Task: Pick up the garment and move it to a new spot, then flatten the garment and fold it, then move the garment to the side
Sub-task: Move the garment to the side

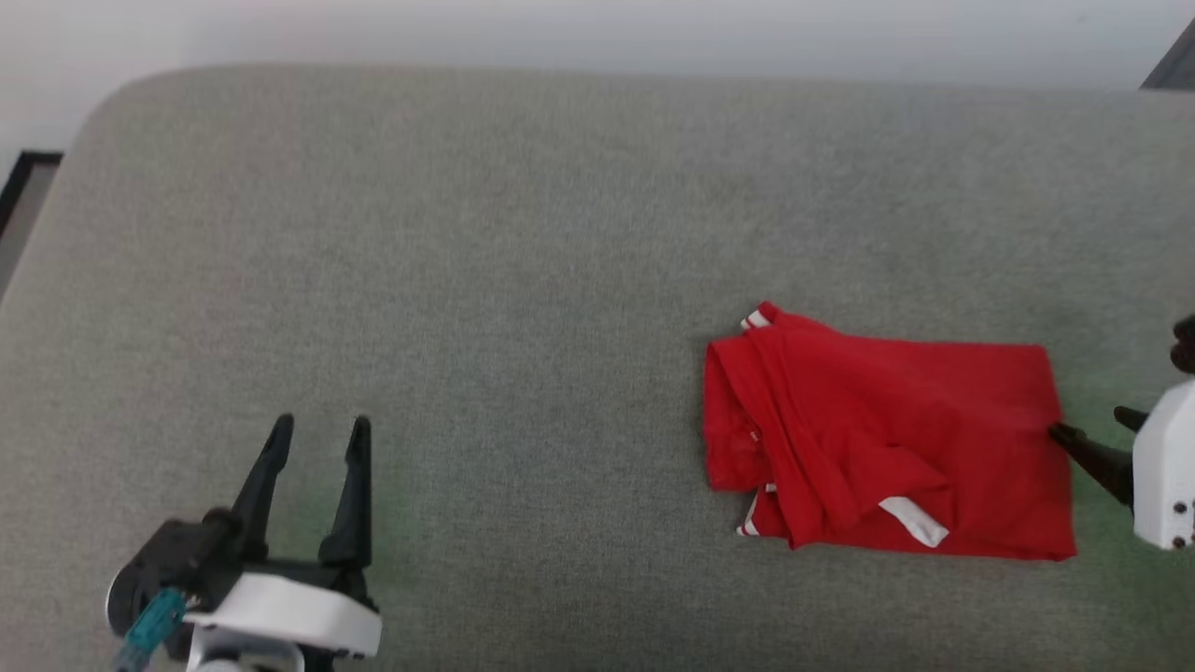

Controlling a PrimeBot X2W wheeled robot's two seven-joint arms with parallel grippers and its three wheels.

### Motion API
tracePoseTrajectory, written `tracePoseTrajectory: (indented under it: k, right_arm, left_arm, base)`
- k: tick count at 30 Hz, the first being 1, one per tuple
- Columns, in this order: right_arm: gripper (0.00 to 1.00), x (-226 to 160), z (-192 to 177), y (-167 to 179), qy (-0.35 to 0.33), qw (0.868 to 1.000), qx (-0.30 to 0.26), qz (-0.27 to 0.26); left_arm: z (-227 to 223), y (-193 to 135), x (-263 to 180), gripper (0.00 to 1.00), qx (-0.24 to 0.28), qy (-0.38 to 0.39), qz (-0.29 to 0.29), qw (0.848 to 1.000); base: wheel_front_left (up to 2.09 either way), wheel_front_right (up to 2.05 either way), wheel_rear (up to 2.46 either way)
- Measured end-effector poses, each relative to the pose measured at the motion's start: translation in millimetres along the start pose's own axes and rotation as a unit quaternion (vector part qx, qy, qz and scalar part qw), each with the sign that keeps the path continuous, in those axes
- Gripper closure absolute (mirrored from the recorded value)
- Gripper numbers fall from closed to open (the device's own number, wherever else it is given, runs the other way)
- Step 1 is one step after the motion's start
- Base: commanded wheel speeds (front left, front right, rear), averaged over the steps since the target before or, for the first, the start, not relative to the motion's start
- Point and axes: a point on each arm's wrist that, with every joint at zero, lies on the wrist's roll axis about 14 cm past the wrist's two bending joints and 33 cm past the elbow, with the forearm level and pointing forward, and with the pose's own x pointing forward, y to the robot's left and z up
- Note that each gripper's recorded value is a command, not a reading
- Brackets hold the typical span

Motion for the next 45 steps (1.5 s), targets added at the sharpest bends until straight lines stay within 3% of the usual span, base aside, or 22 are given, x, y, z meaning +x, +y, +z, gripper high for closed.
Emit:
tracePoseTrajectory:
  k: [9,14,15,16,18,27,32,38,45]
  right_arm:
    - [0.00,46.9,-28.2,16.0,0.141,0.989,-0.010,0.039]
    - [0.00,61.5,-38.1,21.8,0.176,0.983,-0.020,0.052]
    - [0.12,63.5,-38.9,22.4,0.179,0.982,-0.021,0.053]
    - [0.51,65.1,-39.7,22.9,0.182,0.982,-0.023,0.055]
    - [1.00,67.1,-39.6,24.1,0.178,0.982,-0.020,0.058]
    - [1.00,58.0,-19.6,16.6,0.087,0.994,0.038,0.052]
    - [1.00,31.7,-8.9,-33.8,0.024,0.997,0.069,-0.016]
    - [1.00,-12.8,-17.5,-109.3,-0.007,0.988,0.093,-0.125]
    - [1.00,-51.2,-27.9,-192.2,-0.022,0.961,0.116,-0.252]
  left_arm:
    - [-12.4,4.6,27.2,0.00,0.003,0.014,0.003,1.000]
    - [-19.7,9.8,32.4,0.00,0.003,0.023,0.011,1.000]
    - [-20.5,11.0,33.4,0.00,0.003,0.024,0.013,1.000]
    - [-21.2,11.5,34.3,0.00,0.004,0.025,0.013,1.000]
    - [-23.6,11.7,35.0,0.00,0.003,0.028,0.014,1.000]
    - [-19.3,-3.8,52.1,0.00,0.009,0.016,-0.016,1.000]
    - [-15.7,-35.3,77.9,0.00,0.020,0.003,-0.076,0.997]
    - [-10.5,-80.6,117.7,0.00,0.032,-0.021,-0.161,0.986]
    - [-13.6,-124.7,162.8,0.00,0.037,-0.047,-0.240,0.969]
  base:
    - [0.00,0.00,0.00]
    - [0.00,0.00,0.00]
    - [0.00,0.00,0.00]
    - [0.00,0.00,0.00]
    - [0.00,0.00,0.00]
    - [0.00,0.00,0.00]
    - [0.00,0.00,0.00]
    - [0.00,0.00,0.00]
    - [0.00,0.00,0.00]
